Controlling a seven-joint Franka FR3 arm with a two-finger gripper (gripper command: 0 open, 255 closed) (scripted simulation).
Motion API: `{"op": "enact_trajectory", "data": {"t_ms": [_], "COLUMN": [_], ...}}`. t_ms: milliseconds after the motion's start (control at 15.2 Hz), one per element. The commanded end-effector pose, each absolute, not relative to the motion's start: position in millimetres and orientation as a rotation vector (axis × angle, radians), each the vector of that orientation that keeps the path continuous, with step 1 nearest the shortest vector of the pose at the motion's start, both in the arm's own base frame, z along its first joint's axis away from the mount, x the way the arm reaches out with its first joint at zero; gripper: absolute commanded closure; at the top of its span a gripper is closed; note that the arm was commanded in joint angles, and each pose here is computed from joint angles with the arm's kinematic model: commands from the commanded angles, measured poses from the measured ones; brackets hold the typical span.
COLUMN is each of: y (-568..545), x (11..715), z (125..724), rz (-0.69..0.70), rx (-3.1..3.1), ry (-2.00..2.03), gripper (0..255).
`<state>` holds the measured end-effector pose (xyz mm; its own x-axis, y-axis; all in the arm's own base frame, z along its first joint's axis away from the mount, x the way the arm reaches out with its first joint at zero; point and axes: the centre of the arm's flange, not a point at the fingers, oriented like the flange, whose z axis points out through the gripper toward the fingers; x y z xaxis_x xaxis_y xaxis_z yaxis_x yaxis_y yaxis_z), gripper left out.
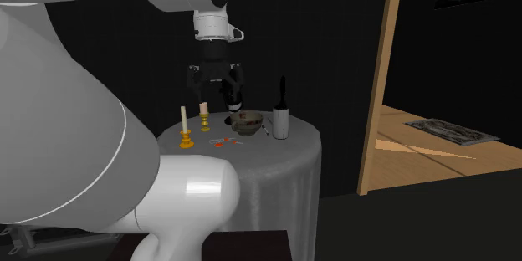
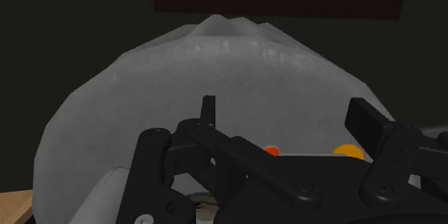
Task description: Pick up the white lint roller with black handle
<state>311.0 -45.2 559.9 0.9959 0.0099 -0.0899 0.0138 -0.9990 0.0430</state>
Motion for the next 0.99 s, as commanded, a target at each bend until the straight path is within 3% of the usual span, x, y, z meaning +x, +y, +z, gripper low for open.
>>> {"op": "enact_trajectory", "data": {"t_ms": [0,924], "y": [-45,-126], "x": [311,451], "z": [560,516], "rz": [-0.139,0.001], "rx": [3.095,2.887], "ry": [0.018,-0.744], "gripper": [0,0]}}
